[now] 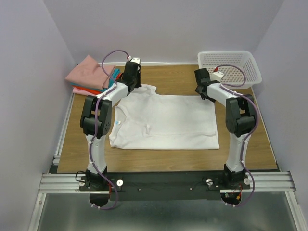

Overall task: Fold and stack the t-shirts
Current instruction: Fold the tshirt

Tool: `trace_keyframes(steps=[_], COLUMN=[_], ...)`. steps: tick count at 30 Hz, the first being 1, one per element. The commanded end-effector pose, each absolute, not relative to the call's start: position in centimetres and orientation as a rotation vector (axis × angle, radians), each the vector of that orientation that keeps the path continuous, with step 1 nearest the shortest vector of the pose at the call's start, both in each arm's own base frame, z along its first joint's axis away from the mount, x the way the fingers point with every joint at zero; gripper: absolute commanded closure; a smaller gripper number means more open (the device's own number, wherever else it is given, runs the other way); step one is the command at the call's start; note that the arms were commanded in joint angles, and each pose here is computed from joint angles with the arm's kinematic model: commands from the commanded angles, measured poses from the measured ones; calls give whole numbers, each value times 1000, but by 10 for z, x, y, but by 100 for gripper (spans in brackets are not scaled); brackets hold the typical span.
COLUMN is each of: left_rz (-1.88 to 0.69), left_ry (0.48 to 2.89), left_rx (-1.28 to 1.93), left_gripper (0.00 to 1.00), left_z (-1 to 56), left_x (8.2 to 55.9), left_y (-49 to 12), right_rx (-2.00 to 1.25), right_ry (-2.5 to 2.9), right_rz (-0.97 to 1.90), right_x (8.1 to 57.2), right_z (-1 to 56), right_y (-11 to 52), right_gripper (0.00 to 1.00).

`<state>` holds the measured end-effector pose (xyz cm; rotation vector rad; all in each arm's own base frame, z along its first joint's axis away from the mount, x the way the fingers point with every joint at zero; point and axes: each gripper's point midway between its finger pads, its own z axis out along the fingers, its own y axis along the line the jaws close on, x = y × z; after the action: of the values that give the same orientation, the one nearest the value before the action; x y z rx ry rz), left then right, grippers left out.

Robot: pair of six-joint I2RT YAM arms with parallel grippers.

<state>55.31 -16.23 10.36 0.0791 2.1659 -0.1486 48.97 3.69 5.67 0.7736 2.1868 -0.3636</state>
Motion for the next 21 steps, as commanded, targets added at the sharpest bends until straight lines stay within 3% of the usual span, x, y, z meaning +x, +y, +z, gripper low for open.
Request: trace_keyframes(steps=[1, 14, 17, 21], left_rz=[-185, -168, -169, -169], left_ry=[2080, 2080, 2074, 2067], left_rx=[85, 80, 76, 72], left_gripper=[100, 100, 100, 100], left_z=[138, 135, 139, 145], left_x=[554, 550, 547, 545], left_y=[-167, -163, -162, -161], right_rx=[854, 792, 782, 776], right_ry=[2086, 2152, 2148, 2143], right_rz=[-465, -613, -633, -623], right_x=[497, 489, 486, 484], right_z=[60, 16, 19, 29], right_y=[19, 9, 7, 6], right_gripper=[11, 16, 23, 39])
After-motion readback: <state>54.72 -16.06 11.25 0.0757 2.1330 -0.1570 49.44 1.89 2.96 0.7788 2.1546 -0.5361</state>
